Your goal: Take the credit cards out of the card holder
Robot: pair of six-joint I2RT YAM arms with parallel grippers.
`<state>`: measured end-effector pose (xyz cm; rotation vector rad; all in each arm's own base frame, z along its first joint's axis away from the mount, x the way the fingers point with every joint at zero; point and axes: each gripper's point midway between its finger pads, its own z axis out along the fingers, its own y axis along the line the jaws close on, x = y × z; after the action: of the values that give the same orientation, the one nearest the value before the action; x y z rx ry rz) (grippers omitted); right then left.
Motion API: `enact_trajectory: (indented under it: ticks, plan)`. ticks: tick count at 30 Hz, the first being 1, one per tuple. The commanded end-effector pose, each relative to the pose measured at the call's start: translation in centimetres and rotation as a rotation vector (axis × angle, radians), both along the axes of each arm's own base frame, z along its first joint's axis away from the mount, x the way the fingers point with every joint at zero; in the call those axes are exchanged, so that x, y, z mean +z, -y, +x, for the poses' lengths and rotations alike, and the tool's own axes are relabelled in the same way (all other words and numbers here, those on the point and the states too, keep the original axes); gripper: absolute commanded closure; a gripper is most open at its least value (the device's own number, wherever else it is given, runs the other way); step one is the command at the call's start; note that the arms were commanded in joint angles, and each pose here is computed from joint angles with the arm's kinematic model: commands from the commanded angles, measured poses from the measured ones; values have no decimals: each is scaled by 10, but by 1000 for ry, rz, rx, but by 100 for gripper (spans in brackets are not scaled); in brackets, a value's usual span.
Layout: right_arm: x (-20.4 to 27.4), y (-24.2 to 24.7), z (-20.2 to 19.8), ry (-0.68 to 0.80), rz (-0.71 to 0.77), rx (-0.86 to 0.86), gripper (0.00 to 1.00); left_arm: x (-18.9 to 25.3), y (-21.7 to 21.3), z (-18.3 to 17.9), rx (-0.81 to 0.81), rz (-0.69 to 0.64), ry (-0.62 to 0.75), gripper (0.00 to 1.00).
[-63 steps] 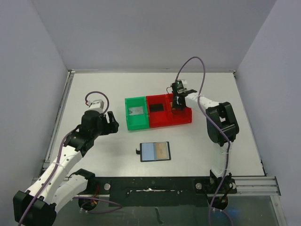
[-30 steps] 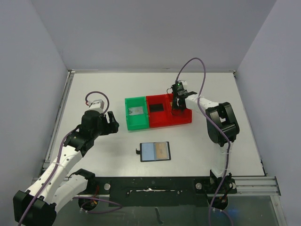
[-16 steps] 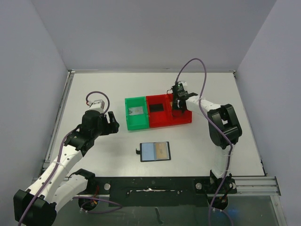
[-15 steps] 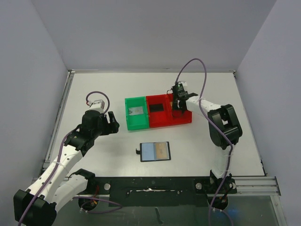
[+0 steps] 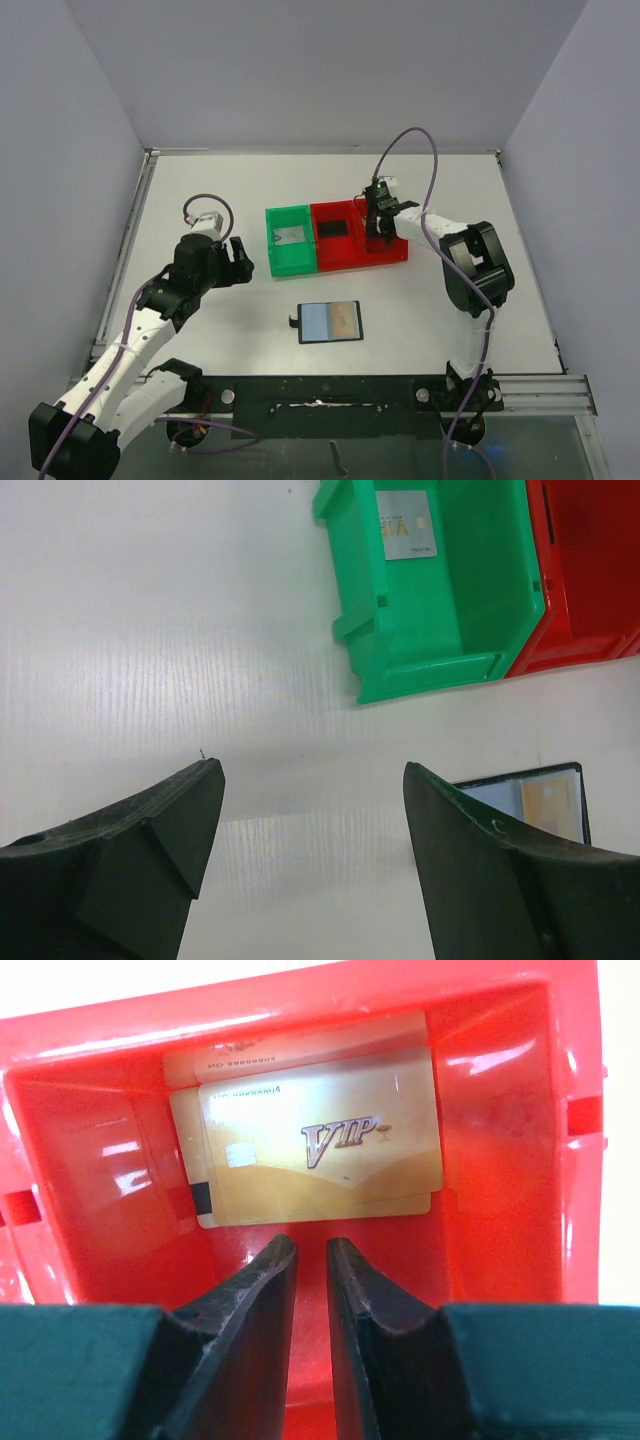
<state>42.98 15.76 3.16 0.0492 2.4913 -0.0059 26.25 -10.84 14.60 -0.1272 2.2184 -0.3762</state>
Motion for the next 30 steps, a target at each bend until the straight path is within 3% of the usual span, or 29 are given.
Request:
enact_trajectory:
  ticks: [1, 24, 30]
  plan:
    - [6, 0, 22, 76, -4, -25, 80, 23, 4, 12, -10, -22, 82, 28]
    - [19, -15, 46, 204, 34, 43, 75, 21, 4, 12, -12, -21, 77, 28]
    - [7, -7, 45, 159, 19, 42, 72, 21, 5, 12, -15, -20, 73, 28]
